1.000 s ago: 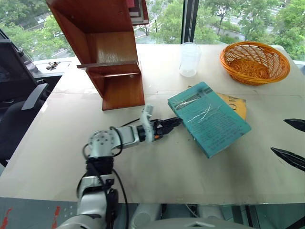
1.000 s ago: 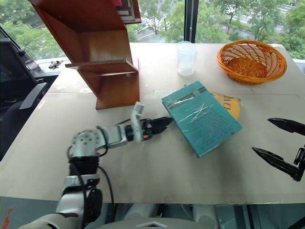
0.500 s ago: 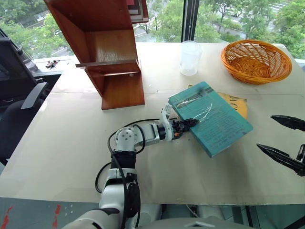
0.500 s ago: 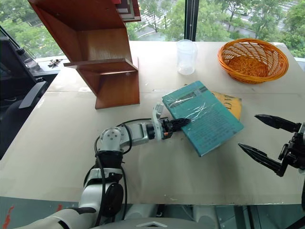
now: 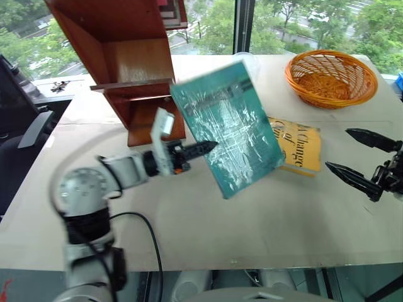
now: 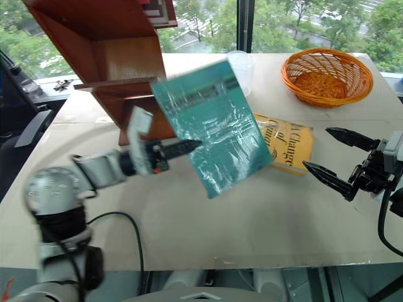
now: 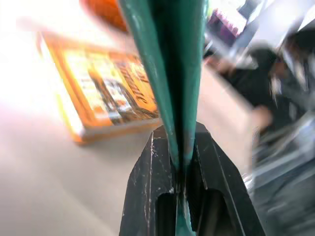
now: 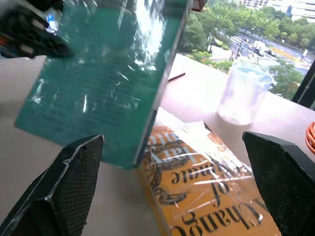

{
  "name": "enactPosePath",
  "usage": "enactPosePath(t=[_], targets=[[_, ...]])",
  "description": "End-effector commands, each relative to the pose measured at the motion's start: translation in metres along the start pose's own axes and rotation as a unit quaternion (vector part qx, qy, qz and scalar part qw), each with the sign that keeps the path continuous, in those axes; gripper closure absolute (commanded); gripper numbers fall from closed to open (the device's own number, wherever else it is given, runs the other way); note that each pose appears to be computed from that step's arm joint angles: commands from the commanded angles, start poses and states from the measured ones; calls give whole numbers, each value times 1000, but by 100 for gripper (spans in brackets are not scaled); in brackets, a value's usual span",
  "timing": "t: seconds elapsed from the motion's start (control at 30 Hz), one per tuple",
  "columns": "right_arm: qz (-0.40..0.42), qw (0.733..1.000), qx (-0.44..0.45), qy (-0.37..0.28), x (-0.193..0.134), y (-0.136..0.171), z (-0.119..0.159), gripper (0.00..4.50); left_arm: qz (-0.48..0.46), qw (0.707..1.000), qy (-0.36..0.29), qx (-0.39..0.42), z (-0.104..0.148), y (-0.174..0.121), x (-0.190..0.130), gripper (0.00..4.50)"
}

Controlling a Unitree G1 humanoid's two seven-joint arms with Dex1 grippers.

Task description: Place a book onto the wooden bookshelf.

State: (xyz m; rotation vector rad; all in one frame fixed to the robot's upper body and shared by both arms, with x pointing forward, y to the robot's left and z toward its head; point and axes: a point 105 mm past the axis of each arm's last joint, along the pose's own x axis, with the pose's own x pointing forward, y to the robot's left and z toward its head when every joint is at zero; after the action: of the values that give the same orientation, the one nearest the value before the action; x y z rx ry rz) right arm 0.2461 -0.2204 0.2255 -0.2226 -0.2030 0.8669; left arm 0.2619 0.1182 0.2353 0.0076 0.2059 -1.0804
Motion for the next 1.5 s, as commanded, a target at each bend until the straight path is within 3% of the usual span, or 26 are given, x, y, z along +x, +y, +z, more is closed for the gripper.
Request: enactPosePath(t=[0.03, 0.13, 0.23, 0.27, 0.33, 0.43, 0.57, 0.8, 0.97, 1.17, 1.3, 1.5], targets=[[-1, 1000, -19, -9, 2, -12, 2, 0, 38, 956, -35, 290, 58, -13, -6, 447], [1, 1000, -24, -14, 10, -26, -2, 0, 88, 874, -9, 479, 100, -11, -12, 447], [4, 999, -32, -25, 18, -37, 0, 0, 199, 766, 21, 610, 147, -1, -29, 447], [6, 999, -34, -27, 21, -40, 0, 0, 226, 740, 26, 633, 158, 2, -34, 447], [11, 999, -37, -31, 26, -45, -1, 0, 236, 719, 75, 650, 163, 6, -41, 447], [23, 998, -43, -34, 34, -48, -1, 0, 275, 721, 158, 616, 160, 26, -57, 447], [40, 996, -59, -52, 42, -48, 9, 0, 315, 700, 314, 559, 138, 60, -92, 447], [50, 987, -78, -132, 54, -46, 40, 0, 343, 676, 422, 498, 116, 95, -94, 447], [53, 983, -66, -163, 58, -41, 46, 0, 339, 667, 443, 493, 104, 108, -80, 447], [44, 970, -34, -236, 72, -29, 61, 0, 333, 690, 451, 457, 84, 120, -68, 447], [46, 972, -20, -228, 78, -20, 54, 0, 333, 706, 449, 435, 77, 114, -71, 447], [48, 977, -3, -210, 79, -16, 46, 0, 353, 703, 465, 406, 70, 111, -92, 447]])
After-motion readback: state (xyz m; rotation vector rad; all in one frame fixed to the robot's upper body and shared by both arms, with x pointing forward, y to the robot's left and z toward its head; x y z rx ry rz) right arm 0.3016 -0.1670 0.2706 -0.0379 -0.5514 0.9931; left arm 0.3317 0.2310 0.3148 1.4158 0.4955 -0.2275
